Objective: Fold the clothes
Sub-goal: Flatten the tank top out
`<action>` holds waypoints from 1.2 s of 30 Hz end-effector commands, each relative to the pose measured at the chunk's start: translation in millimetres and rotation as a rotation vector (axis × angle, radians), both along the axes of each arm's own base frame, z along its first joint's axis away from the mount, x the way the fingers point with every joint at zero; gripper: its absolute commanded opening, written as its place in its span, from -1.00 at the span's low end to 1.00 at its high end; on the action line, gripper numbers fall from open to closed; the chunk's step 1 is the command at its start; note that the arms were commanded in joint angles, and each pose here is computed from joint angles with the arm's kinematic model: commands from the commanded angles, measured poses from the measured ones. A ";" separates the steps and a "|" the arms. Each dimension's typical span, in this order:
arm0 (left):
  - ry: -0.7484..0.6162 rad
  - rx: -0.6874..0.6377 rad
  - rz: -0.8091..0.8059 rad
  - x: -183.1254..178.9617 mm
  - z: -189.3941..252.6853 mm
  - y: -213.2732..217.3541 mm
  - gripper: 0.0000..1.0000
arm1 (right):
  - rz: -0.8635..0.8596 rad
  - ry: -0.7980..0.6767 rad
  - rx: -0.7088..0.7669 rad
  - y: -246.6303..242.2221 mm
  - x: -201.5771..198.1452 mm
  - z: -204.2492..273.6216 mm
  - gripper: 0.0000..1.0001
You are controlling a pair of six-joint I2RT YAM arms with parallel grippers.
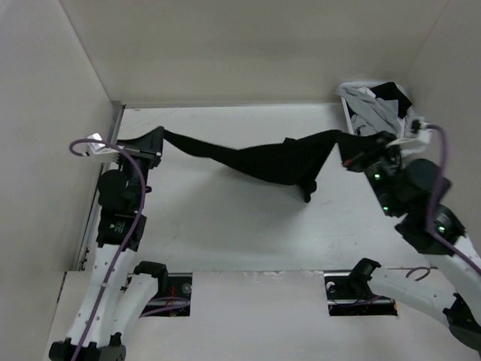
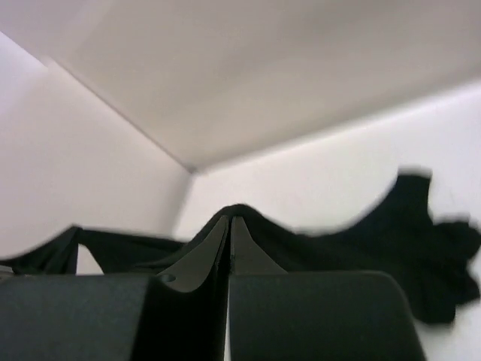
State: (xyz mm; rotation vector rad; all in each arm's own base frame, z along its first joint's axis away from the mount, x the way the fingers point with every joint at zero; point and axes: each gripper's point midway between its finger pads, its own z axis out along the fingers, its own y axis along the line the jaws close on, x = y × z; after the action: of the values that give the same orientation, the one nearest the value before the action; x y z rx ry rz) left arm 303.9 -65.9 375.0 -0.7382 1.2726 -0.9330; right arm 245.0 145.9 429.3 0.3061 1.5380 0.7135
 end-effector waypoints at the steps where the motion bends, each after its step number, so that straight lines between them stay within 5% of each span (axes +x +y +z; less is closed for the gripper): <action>1: -0.227 -0.045 0.077 -42.3 99.5 23.1 -1.00 | -0.064 -0.108 -0.069 -37.4 -22.2 54.7 -1.00; 8: -0.474 -0.040 0.150 -117.8 218.4 44.6 -1.00 | -0.012 -0.340 0.008 -64.4 -68.5 178.0 -1.00; 14: -0.551 -0.021 0.202 -146.2 258.4 55.4 -1.00 | -0.004 -0.386 -0.062 -37.8 -49.0 209.3 -0.98; 17: -0.463 0.016 0.248 -107.1 236.8 59.5 -1.00 | -0.002 -0.333 -0.126 -11.2 0.0 188.4 -0.98; 26: 0.010 0.091 0.240 109.2 73.7 61.2 -1.00 | 0.071 -0.032 -0.139 12.2 193.2 66.2 -0.99; 31: 0.020 0.106 0.229 163.1 85.7 66.1 -1.00 | 0.045 0.005 -0.123 1.4 256.4 60.8 -0.99; 36: -0.072 0.125 0.216 171.0 136.8 66.2 -1.00 | 0.034 -0.090 -0.096 -5.5 255.8 109.2 -0.99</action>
State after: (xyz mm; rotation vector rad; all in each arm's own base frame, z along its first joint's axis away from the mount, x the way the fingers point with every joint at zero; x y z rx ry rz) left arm 511.6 -2.4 355.7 -0.9045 1.4827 -0.5828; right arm 545.9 147.9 406.6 0.2352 1.7929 0.5790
